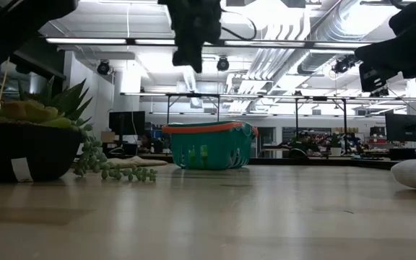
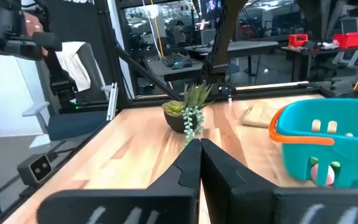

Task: Pick and placing Produce into tupperware
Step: Return to Home Position

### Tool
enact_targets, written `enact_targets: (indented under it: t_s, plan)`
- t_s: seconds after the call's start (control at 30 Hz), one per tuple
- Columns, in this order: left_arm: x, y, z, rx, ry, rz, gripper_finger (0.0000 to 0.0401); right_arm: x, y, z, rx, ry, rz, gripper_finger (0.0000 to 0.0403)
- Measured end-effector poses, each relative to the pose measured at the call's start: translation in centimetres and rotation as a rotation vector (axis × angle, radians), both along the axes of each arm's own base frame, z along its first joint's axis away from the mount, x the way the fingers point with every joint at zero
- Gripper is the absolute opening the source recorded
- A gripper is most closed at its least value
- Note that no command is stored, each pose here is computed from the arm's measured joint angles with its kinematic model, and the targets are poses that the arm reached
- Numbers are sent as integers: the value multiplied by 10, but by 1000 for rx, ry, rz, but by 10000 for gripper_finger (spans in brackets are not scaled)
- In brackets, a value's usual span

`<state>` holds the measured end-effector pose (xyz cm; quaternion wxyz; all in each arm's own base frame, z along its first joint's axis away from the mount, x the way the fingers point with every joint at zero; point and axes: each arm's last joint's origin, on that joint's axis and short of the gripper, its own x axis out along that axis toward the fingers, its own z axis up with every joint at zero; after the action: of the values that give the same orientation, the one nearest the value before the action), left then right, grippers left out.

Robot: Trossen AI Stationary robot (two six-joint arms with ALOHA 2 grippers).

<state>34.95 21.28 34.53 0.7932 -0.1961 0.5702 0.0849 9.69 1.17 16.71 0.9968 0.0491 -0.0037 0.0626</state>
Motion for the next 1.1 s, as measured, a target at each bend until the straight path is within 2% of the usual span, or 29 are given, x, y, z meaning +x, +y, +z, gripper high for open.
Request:
enact_targets:
  t_s: [0.33,0.67,0.9,1.1]
  plan:
    - [-12,-26,29,-37,-62,-25,1,0,0,0,33,5,2,0]
    - [-29,-64,68,-11,-173,-108,0,0,0,0,33,5,2,0]
    - [-48,-88,95,52,-241,-165,0,0,0,0,33,5,2,0]
    - [-79,-97,121,186,-269,-100,0,0,0,0,33,5,2,0]
